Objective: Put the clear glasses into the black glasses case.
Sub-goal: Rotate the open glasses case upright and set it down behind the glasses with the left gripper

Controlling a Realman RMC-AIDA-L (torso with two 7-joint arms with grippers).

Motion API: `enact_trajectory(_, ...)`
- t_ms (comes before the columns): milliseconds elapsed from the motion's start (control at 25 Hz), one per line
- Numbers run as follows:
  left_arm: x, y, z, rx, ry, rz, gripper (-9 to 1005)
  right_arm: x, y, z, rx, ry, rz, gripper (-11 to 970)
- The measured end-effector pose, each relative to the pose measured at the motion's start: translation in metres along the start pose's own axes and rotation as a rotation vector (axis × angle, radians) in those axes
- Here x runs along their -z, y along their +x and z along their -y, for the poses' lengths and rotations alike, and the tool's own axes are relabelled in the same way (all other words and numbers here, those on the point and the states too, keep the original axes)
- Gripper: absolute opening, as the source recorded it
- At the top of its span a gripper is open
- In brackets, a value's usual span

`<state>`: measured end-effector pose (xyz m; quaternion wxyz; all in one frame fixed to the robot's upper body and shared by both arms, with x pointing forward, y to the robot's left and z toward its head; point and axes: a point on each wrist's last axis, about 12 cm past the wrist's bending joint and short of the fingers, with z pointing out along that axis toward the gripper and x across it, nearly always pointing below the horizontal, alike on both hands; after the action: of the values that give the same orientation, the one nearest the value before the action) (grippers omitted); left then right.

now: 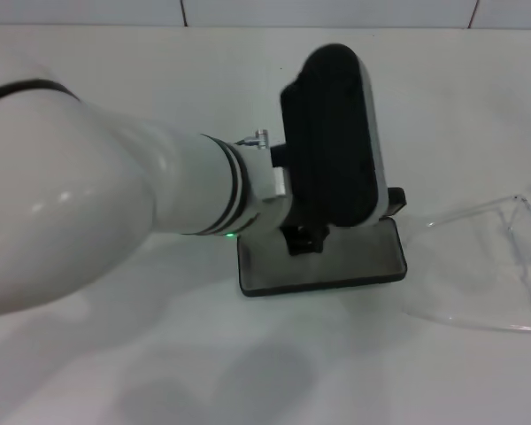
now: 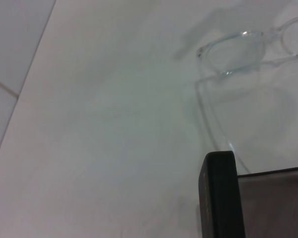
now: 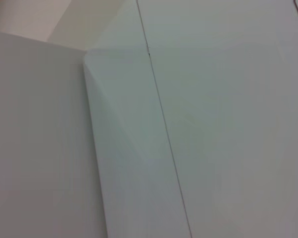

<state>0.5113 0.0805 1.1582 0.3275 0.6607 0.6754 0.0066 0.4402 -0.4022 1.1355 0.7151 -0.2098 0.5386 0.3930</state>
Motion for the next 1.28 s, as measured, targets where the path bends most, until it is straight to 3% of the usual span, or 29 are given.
enact_trajectory(560, -0.022, 0.006, 0.006, -0.104, 0.005, -0.007, 212, 0.007, -0.001, -0.002, 0.007, 0.025, 0.025, 808)
enact_trajectory(1280, -0.024, 0.005, 0.019, -0.193, 0.036, -0.013, 224, 0.007, 0.000, -0.006, 0.002, 0.007, 0.034, 808)
